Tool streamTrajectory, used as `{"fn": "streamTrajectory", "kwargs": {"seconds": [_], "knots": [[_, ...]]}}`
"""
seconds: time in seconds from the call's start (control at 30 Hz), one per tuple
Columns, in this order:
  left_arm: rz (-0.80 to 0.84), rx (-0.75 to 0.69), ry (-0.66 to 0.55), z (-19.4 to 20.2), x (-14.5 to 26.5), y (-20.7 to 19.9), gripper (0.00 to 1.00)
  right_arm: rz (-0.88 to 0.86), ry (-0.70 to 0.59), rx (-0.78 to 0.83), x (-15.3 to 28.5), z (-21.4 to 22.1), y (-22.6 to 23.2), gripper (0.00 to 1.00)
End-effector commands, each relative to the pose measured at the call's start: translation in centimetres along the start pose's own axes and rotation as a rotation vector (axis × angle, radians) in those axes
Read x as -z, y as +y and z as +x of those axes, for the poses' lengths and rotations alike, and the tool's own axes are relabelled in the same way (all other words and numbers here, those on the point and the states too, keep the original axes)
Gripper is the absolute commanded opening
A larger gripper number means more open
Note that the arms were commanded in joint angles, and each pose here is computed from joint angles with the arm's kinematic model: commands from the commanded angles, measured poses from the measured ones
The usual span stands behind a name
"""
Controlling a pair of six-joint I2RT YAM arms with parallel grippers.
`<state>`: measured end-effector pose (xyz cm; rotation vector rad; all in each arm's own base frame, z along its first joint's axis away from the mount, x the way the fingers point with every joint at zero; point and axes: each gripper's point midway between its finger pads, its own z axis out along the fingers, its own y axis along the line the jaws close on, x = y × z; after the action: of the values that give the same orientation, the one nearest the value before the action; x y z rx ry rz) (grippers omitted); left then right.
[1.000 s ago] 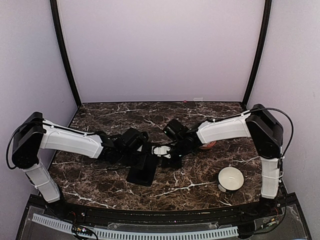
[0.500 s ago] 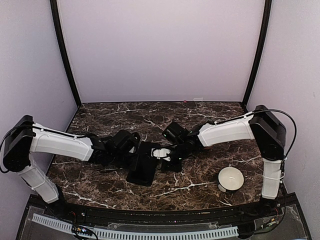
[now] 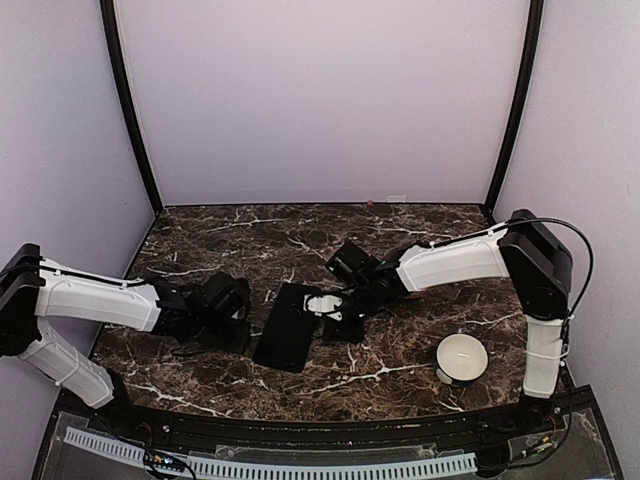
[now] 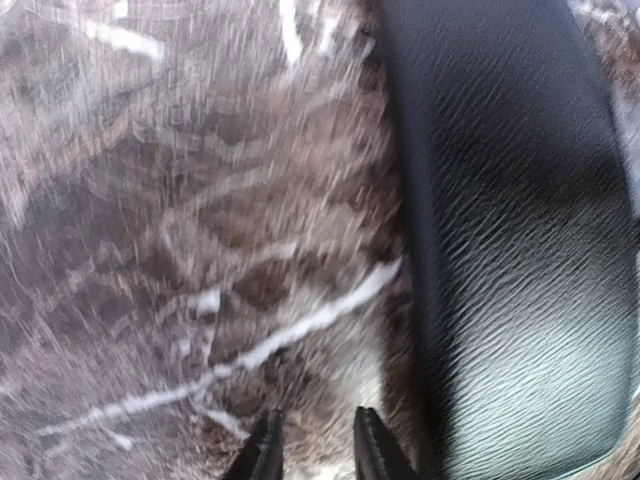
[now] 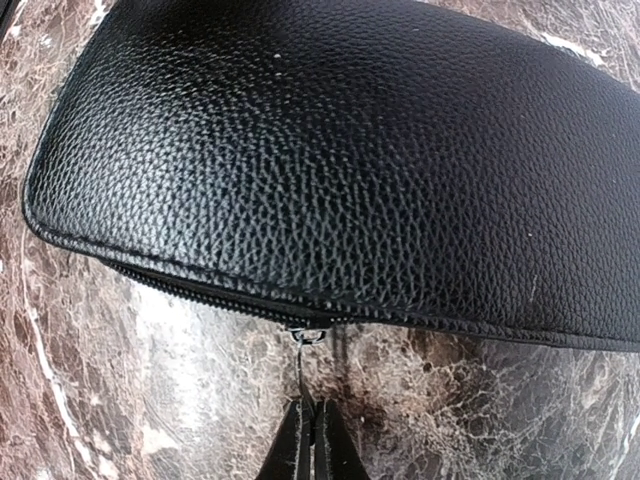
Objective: Sort the hair-cutting tools
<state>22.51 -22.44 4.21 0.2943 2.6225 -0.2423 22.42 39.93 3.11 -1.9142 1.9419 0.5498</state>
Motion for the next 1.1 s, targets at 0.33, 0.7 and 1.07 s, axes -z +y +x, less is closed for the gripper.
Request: {"fn": "streamTrajectory", "kwargs": {"seconds": [0.33, 0.7, 1.07], "knots": [[0.246, -0.094, 0.099, 4.4, -1.7, -5.9, 0.15, 0.042, 0.005, -0.090, 1.8, 1.3, -3.1, 0.00], [0.264, -0.276, 0.096, 3.7, -1.8, -10.3, 0.15, 0.069, 0.046, -0.092, 1.3, 2.8, -3.7, 0.00], [0.141, -0.331, -0.112, -3.4, 2.6, -8.1, 0.39, 0.104, 0.035, -0.096, 1.8, 3.0, -5.3, 0.00]]}}
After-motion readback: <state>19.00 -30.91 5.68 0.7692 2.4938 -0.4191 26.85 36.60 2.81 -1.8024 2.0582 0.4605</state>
